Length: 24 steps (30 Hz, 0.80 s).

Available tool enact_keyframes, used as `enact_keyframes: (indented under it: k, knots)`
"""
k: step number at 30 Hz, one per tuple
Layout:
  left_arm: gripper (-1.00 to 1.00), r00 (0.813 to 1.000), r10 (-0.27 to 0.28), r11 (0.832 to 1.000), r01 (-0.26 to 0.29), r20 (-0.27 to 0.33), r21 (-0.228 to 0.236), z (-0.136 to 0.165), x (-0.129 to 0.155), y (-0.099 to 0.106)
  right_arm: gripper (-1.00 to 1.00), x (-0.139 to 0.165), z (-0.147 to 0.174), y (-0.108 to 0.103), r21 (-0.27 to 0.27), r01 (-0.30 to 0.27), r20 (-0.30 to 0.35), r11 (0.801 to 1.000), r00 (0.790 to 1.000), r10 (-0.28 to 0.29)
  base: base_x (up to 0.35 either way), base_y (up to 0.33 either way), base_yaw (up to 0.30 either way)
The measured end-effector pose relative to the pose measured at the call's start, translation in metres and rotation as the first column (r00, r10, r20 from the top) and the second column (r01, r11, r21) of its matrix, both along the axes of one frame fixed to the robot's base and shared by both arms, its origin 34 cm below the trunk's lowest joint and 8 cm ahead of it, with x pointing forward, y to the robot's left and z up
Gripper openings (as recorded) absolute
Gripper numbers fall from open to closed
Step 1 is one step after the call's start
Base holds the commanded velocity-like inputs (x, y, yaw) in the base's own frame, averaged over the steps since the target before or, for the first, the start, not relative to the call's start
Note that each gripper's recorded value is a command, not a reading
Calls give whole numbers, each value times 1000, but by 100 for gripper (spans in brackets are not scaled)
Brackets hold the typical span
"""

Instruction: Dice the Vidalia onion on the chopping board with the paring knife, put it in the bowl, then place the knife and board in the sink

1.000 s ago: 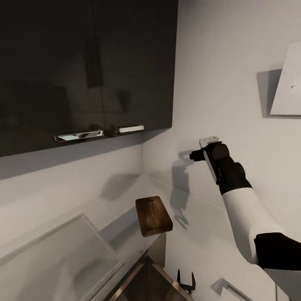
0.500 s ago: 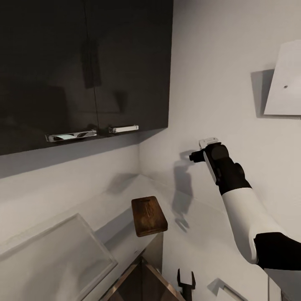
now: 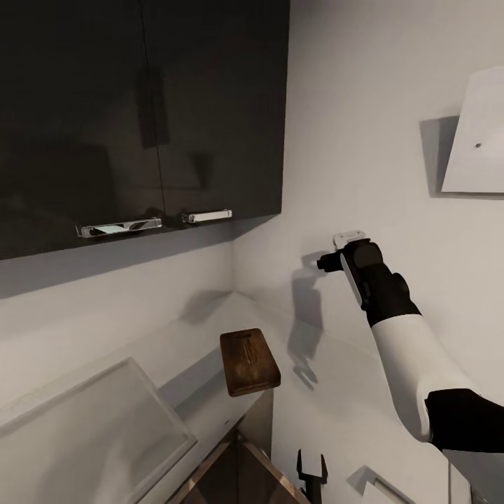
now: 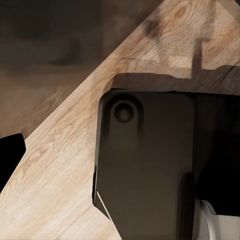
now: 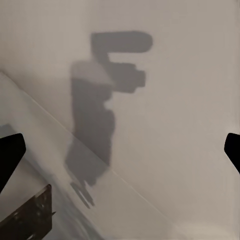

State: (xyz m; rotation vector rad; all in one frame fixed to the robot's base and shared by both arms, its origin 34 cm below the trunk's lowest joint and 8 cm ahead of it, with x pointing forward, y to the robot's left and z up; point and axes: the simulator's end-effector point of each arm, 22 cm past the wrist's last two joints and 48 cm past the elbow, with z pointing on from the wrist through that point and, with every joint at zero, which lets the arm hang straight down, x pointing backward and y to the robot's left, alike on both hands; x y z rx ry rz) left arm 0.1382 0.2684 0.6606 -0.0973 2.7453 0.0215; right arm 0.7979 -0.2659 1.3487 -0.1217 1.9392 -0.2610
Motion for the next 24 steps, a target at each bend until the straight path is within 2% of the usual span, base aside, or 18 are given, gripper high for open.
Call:
enact_keyframes:
  k: [11,21,24]
  knots:
    - [100,1000,0,1000,0,-1,0,0,0,0,100,0,0,1,0,-1,-2,1000,1000,1,0,0,0]
    - [100,1000,1,1000,-1,-13,3,-2,-6,1,100,-1,-2,10,3,-12,-9,1000,1000,12,0,0,0]
    - [100,1000,2,1000,-2,-14,4,-2,-6,0,100,-1,-4,20,10,-27,-15,1000,1000,27,0,0,0]
